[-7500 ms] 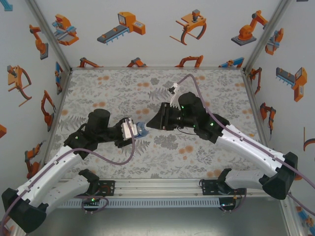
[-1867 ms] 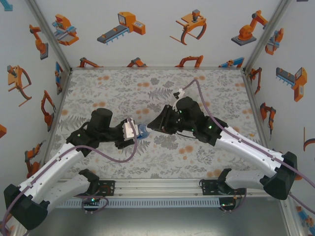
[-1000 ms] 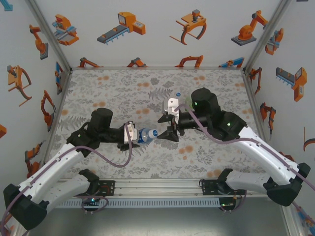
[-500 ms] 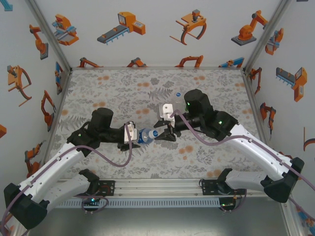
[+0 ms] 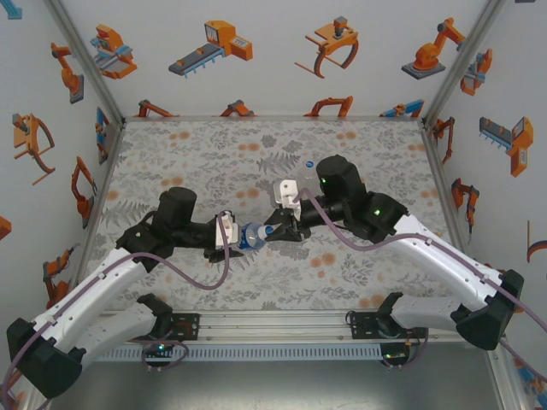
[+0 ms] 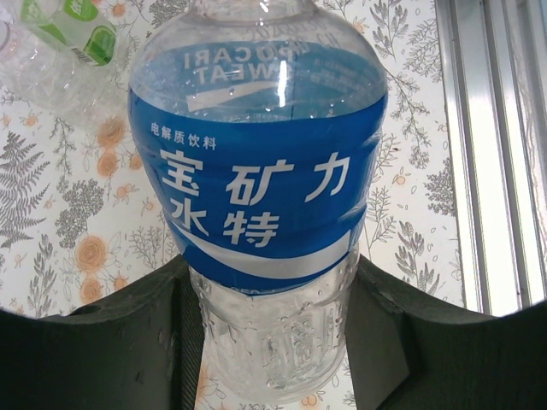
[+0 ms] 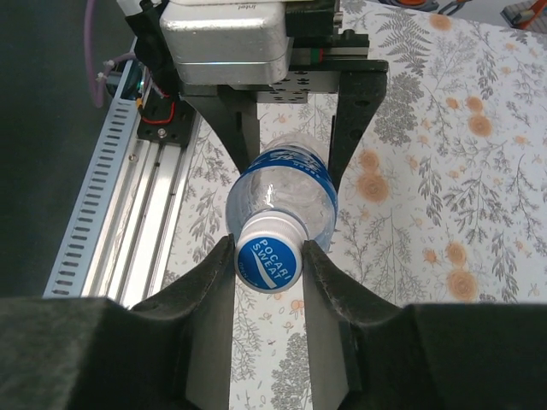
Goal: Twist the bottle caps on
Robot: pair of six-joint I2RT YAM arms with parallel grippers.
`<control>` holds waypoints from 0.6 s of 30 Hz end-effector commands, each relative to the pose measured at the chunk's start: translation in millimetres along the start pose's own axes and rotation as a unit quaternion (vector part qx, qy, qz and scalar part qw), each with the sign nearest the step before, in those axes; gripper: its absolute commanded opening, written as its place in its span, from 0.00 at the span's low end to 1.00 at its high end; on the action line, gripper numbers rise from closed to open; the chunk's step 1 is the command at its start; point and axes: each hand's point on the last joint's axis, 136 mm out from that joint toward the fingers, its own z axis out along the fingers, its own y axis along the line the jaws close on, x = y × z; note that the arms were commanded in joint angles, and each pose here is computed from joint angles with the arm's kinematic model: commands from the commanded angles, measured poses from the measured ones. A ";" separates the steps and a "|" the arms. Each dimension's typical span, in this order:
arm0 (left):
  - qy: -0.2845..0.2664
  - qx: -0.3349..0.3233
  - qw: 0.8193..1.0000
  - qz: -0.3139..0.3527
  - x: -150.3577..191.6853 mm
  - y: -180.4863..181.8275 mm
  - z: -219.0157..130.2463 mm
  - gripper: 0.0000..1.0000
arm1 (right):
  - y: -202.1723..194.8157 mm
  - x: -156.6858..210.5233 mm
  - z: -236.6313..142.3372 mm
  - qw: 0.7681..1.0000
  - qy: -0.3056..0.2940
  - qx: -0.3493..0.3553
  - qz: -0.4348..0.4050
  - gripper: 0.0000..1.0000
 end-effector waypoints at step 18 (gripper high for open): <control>0.050 -0.102 0.994 0.000 5.8 37.5 -10.3 0.00 | -82.4 80.0 -5.5 0.665 -0.113 0.258 0.692 0.00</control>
